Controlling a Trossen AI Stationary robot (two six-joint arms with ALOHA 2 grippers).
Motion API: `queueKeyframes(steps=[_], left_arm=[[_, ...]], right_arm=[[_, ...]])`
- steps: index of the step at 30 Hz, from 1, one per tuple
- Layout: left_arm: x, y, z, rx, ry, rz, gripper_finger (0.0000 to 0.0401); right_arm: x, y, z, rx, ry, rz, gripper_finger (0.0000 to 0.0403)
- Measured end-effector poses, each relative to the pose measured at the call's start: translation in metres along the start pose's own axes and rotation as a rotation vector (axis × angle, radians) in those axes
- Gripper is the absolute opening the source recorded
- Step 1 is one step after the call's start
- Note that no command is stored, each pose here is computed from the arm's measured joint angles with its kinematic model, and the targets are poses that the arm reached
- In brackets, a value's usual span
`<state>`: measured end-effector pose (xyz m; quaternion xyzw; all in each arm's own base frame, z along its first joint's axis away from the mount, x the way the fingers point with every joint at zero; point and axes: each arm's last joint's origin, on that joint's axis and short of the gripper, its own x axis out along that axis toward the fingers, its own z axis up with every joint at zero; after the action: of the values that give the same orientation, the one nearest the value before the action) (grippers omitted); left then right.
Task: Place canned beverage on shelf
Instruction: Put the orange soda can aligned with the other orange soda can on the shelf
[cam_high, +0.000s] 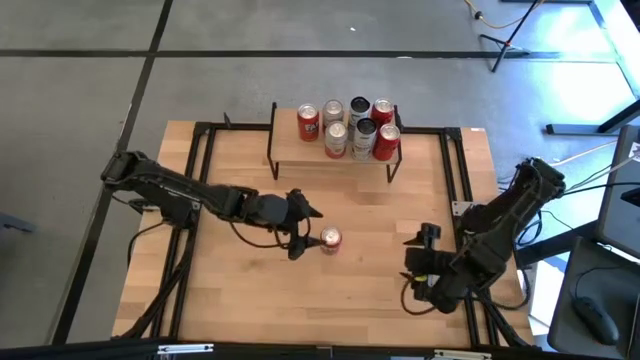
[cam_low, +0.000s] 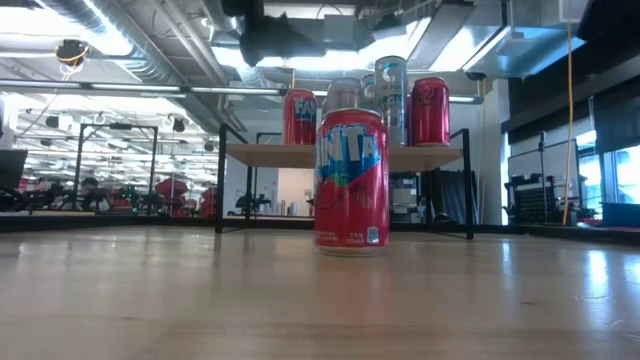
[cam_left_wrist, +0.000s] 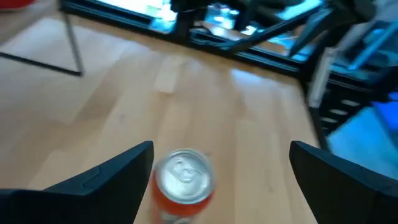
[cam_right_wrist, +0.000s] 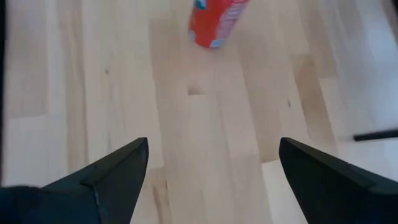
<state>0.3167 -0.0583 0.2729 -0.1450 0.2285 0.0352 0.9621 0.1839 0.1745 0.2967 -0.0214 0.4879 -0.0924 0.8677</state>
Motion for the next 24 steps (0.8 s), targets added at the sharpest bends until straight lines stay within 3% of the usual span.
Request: queueKeyframes(steps=[3, 8, 12, 17, 24], left_arm=[[0.014, 0.004, -0.008, 0.045, 0.026, 0.062, 0.0363], [0.042, 0.012, -0.03, 0.127, 0.13, 0.071, 0.0358], [0.059, 0.018, -0.042, 0.128, 0.163, 0.087, 0.0359], [0.07, 0.019, -0.044, 0.112, 0.15, 0.018, 0.0358], [0.083, 0.025, -0.057, 0.113, 0.192, 0.046, 0.0358]], right_arm=[[0.003, 0.001, -0.011, 0.01, -0.02, -0.033, 0.0348], [0.007, 0.001, -0.014, 0.009, -0.019, -0.053, 0.0348], [0.007, 0.0, -0.013, 0.008, -0.031, -0.062, 0.0348], [0.007, -0.001, -0.014, 0.021, -0.022, -0.08, 0.0348], [0.005, -0.007, -0.016, 0.056, -0.041, -0.142, 0.0348]])
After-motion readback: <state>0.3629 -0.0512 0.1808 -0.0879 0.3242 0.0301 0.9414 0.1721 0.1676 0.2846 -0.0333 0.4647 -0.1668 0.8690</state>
